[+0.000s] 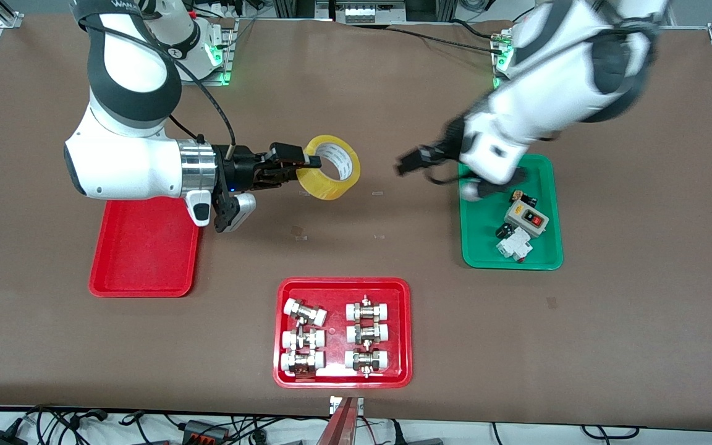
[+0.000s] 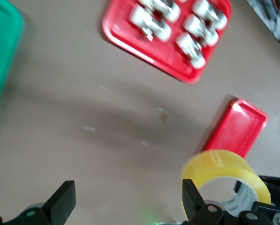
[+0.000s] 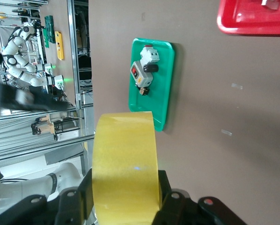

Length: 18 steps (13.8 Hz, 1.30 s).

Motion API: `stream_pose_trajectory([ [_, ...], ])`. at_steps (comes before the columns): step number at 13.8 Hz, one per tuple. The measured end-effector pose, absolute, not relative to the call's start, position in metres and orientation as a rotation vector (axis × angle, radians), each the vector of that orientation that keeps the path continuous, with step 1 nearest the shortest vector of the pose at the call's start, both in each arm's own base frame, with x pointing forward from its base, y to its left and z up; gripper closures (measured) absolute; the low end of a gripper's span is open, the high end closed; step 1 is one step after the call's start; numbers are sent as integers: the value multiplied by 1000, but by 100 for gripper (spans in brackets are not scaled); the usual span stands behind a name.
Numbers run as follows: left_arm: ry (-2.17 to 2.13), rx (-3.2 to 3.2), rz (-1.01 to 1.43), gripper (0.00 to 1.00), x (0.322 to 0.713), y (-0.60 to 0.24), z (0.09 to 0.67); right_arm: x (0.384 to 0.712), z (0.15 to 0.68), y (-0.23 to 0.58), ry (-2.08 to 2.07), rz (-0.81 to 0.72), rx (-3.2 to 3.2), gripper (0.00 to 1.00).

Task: Left arm passes tape to right arm into tray
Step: 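Open the left gripper and withdraw it while the right gripper holds tape, then carry the tape over the empty red tray with the right gripper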

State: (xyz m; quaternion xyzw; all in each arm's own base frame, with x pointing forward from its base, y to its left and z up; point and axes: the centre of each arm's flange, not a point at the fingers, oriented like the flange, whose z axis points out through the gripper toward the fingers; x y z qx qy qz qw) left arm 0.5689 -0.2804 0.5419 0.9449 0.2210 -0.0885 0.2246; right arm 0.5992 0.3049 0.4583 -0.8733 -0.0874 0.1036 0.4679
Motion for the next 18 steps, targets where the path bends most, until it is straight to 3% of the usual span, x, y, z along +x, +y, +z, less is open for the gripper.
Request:
stream_pose_trajectory([
  [4, 557, 2741, -182, 0, 579, -194, 555, 624, 410, 259, -142, 271, -2198, 45],
  [9, 412, 2944, -131, 0, 581, -113, 561, 652, 339, 106, 75, 332, -2297, 45],
  [13, 287, 3073, -64, 0, 577, -60, 576, 648, 272, -11, 96, 350, -2246, 45],
  [18, 163, 3160, 1, 0, 567, -9, 598, 632, 242, -93, 97, 305, -2182, 45],
])
